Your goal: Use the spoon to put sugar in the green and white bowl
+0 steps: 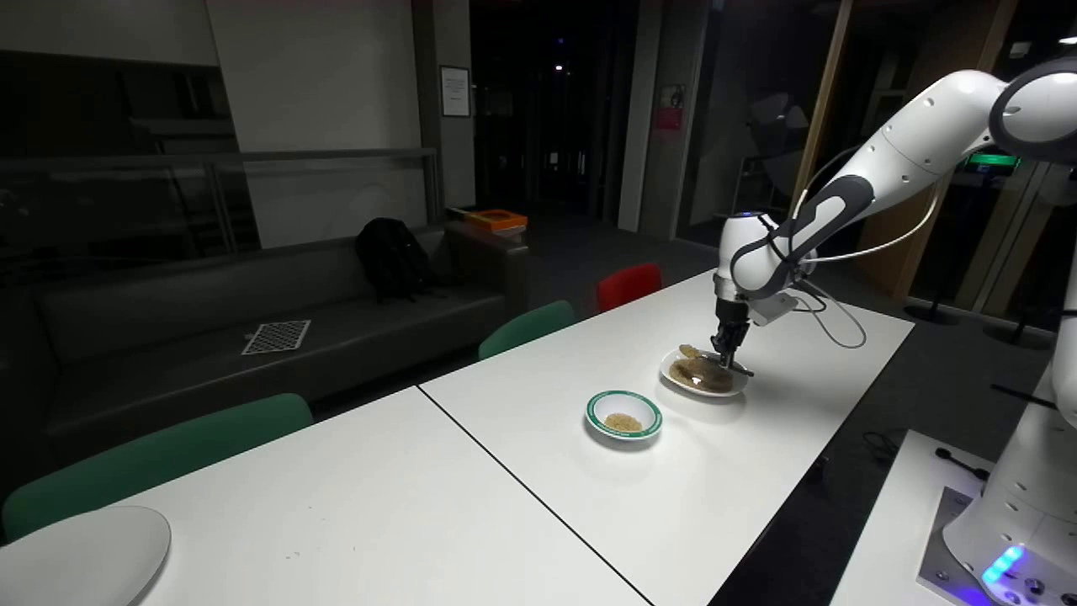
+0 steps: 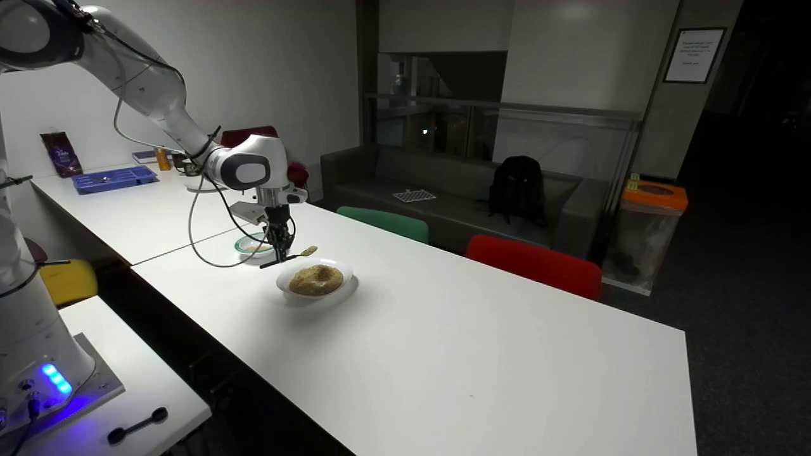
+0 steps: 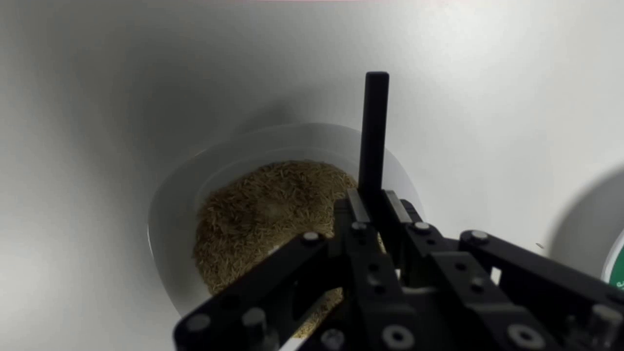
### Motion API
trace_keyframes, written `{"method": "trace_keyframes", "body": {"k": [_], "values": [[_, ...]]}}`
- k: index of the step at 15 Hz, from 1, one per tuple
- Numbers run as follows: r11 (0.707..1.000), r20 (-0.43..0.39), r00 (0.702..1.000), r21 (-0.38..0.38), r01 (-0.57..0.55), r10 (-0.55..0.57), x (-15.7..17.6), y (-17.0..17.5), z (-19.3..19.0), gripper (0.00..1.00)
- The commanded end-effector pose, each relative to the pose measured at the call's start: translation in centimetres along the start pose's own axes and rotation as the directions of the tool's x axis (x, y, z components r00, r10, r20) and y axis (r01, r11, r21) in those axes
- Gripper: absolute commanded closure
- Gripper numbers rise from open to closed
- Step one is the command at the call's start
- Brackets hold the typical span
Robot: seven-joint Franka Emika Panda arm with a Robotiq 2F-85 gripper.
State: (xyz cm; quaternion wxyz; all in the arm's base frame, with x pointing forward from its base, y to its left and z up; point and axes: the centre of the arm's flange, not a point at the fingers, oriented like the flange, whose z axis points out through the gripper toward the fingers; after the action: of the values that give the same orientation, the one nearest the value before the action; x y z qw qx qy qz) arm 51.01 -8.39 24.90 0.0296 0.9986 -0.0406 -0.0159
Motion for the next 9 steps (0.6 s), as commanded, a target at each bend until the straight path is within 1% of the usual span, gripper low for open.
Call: {"method": "trace_keyframes", "body": {"k": [1,4,5,9], "values": [[1.0,0.0,1.0,0.0,0.0,0.0,0.0,0.0,0.0,0.88],[1.0,0.0,1.0,0.0,0.0,0.0,0.0,0.0,0.0,0.88],[1.0,0.0,1.0,0.0,0.0,0.0,0.0,0.0,0.0,0.97],[1.0,0.008,1.0,0.003,0.009,-0.009,-0.31,-0.63,0.02,0.97]]}}
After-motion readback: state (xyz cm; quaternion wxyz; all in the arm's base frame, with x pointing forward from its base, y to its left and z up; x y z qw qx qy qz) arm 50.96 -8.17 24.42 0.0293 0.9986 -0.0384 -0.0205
